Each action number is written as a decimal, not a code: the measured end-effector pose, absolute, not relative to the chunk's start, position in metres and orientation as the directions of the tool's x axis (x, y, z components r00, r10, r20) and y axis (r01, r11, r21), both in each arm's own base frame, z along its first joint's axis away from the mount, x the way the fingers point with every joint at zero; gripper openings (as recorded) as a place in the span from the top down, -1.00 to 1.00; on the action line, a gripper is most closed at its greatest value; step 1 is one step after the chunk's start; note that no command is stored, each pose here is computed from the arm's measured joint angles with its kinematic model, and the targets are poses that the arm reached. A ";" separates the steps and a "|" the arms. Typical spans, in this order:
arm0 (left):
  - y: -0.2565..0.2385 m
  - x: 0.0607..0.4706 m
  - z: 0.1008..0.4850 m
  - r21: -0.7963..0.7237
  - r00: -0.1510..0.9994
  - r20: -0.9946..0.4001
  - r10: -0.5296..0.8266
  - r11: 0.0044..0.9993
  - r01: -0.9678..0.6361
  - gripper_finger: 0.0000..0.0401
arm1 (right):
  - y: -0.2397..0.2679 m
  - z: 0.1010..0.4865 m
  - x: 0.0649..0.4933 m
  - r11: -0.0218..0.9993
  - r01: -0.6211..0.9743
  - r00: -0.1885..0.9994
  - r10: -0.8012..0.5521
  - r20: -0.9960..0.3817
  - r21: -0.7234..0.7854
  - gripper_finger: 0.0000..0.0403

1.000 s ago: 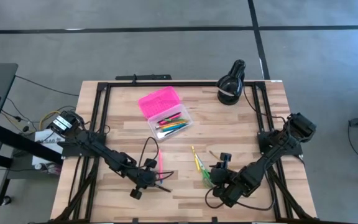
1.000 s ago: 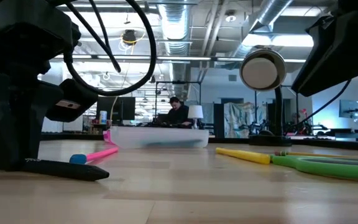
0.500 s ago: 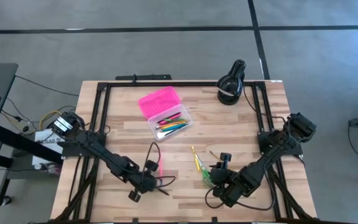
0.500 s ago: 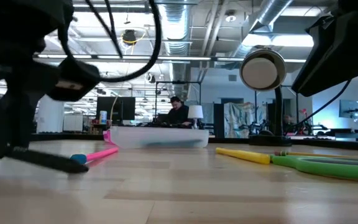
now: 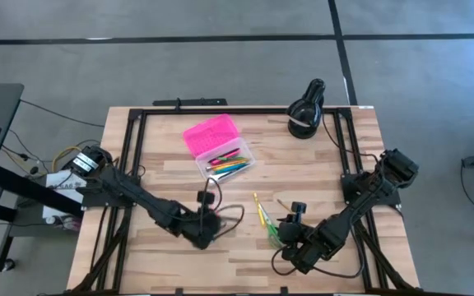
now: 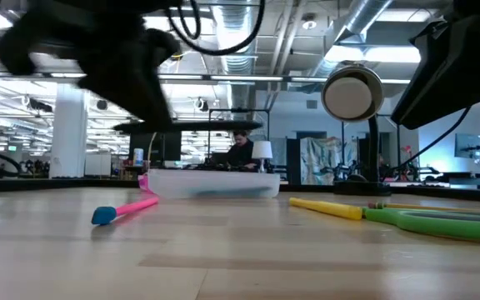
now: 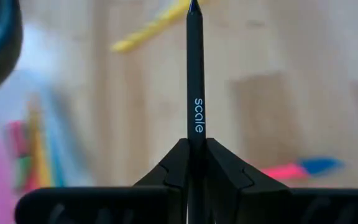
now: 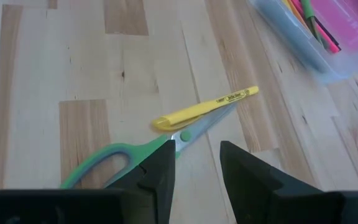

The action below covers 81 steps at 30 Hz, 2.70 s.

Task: Pick & place school supplies into a supply box
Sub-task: Put the black pen into the black supply box, then put the yellow pencil into the black supply box

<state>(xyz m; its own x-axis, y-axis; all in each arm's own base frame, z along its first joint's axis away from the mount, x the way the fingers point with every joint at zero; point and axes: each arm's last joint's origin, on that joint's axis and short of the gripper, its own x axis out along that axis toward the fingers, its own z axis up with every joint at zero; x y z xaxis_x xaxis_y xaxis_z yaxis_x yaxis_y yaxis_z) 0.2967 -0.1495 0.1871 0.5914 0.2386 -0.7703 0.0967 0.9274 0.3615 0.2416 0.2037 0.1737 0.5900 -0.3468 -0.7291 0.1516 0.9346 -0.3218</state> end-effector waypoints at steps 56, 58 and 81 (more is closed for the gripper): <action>-0.071 0.325 0.201 0.404 0.538 -0.782 0.316 0.913 0.051 0.31 | 0.197 0.168 0.224 0.900 0.394 0.409 -0.352 -0.842 -0.185 0.40; -0.092 0.320 0.201 0.403 0.565 -0.777 0.278 0.909 0.108 0.31 | 0.195 0.168 0.221 0.884 0.430 0.358 -0.354 -0.864 -0.184 0.40; -0.203 0.226 0.163 0.626 0.733 -0.586 0.345 0.768 0.139 0.32 | 0.142 0.157 0.246 0.821 0.544 0.102 -0.271 -0.957 -0.175 0.40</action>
<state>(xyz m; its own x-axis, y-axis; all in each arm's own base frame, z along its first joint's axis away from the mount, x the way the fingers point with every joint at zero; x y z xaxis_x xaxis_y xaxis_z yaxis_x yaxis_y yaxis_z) 0.2259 -0.2034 0.1634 0.7327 0.3455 -0.5863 0.1385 0.7678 0.6255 0.2461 0.1421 0.1574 0.1020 -0.2712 -0.9571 0.5440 0.8207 -0.1746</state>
